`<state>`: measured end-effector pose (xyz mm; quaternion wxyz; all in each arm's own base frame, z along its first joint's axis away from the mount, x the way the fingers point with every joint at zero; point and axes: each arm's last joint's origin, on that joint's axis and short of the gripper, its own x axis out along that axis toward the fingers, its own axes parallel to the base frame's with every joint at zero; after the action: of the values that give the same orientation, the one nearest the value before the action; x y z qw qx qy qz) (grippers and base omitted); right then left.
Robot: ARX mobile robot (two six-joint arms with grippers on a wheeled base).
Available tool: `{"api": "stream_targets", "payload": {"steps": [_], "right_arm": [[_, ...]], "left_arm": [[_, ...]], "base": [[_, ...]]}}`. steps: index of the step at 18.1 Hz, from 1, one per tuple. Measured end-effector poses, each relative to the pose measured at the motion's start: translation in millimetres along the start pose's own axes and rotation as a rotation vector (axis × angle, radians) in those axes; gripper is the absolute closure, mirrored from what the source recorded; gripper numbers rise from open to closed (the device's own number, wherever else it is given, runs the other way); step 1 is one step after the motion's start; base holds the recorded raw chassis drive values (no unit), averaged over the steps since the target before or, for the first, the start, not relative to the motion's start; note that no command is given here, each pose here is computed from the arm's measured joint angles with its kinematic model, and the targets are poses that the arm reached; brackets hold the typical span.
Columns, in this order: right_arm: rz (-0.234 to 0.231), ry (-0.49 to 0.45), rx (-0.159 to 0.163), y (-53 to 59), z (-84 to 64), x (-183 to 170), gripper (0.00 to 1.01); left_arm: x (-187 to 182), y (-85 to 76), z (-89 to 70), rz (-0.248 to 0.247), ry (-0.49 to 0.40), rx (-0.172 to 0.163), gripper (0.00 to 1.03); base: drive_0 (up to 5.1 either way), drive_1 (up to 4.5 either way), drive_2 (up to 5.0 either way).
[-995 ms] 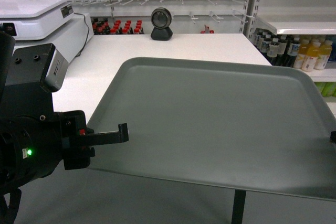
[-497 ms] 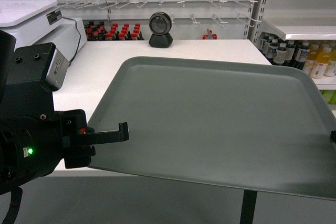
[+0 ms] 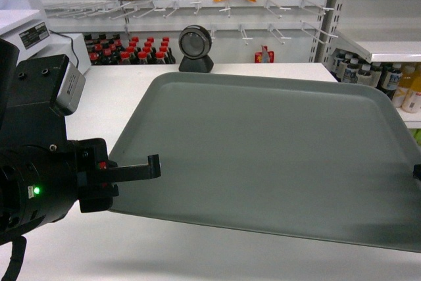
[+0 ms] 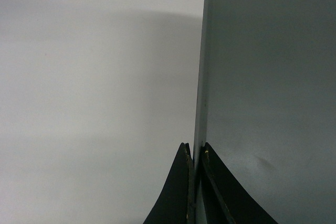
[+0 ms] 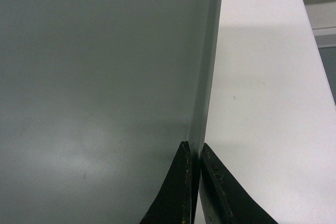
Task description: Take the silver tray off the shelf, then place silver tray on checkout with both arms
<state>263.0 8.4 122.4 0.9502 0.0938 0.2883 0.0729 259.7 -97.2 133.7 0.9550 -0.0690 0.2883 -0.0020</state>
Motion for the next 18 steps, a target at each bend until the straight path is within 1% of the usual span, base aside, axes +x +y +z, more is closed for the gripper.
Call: {"api": "stream_targets", "payload": {"steps": [4, 7, 8, 9, 10, 11, 12, 13, 14, 15, 16, 17, 18], "right_arm": [[0.0, -0.002, -0.001, 0.0, 0.2, 0, 0.98], [0.001, -0.006, -0.001, 0.1, 1.2, 0, 0.98], [0.004, -0.004, -0.001, 0.2, 1.1, 0, 0.98], [0.02, 0.006, -0.006, 0.8, 0.4, 0, 0.98], [0.073, 0.03, -0.031, 1.5, -0.3, 4, 0.98], [0.133, 0.055, -0.07, 1.7, 4.3, 15, 0.98], [0.17, 0.068, -0.111, 1.1, 11.1, 30, 0.98], [0.194, 0.077, -0.143, 1.2, 18.7, 43, 0.98], [0.219, 0.077, -0.173, 3.9, 27.1, 60, 0.97], [0.246, 0.09, -0.189, 5.2, 35.0, 77, 0.97], [0.274, 0.086, -0.214, 4.1, 41.0, 94, 0.97], [0.292, 0.106, -0.229, 2.3, 44.8, 111, 0.97], [0.295, 0.121, -0.242, -0.2, 46.8, 124, 0.97]], "left_arm": [[0, -0.1, 0.4, -0.002, -0.004, -0.001, 1.0], [0, -0.2, 0.5, -0.001, -0.005, -0.001, 1.0], [1, -0.1, -0.5, 0.032, 0.03, -0.009, 1.0], [5, -3.8, 3.6, 0.141, 0.086, -0.016, 1.0], [10, -5.2, 6.8, 0.198, 0.1, -0.02, 0.99], [17, -1.5, 11.8, 0.227, 0.107, -0.032, 0.99], [26, 3.5, 17.0, 0.234, 0.102, -0.052, 0.99], [36, 10.0, 22.2, 0.231, 0.099, -0.07, 0.99], [49, 16.6, 28.5, 0.228, 0.086, -0.074, 0.99], [62, 22.6, 33.4, 0.225, 0.075, -0.072, 0.99], [74, 27.4, 35.5, 0.203, 0.061, -0.063, 0.99], [84, 30.5, 34.8, 0.175, 0.045, -0.047, 0.99], [92, 32.7, 32.5, 0.156, 0.051, -0.03, 0.99]], "base": [[0.0, 4.23, -4.3], [0.0, 0.0, 0.0], [0.0, 0.0, 0.0], [0.0, 0.0, 0.0], [0.0, 0.0, 0.0], [0.0, 0.0, 0.0], [0.0, 0.0, 0.0], [0.0, 0.0, 0.0], [0.0, 0.0, 0.0], [0.0, 0.0, 0.0], [0.0, 0.0, 0.0], [0.0, 0.0, 0.0], [0.0, 0.0, 0.0]]}}
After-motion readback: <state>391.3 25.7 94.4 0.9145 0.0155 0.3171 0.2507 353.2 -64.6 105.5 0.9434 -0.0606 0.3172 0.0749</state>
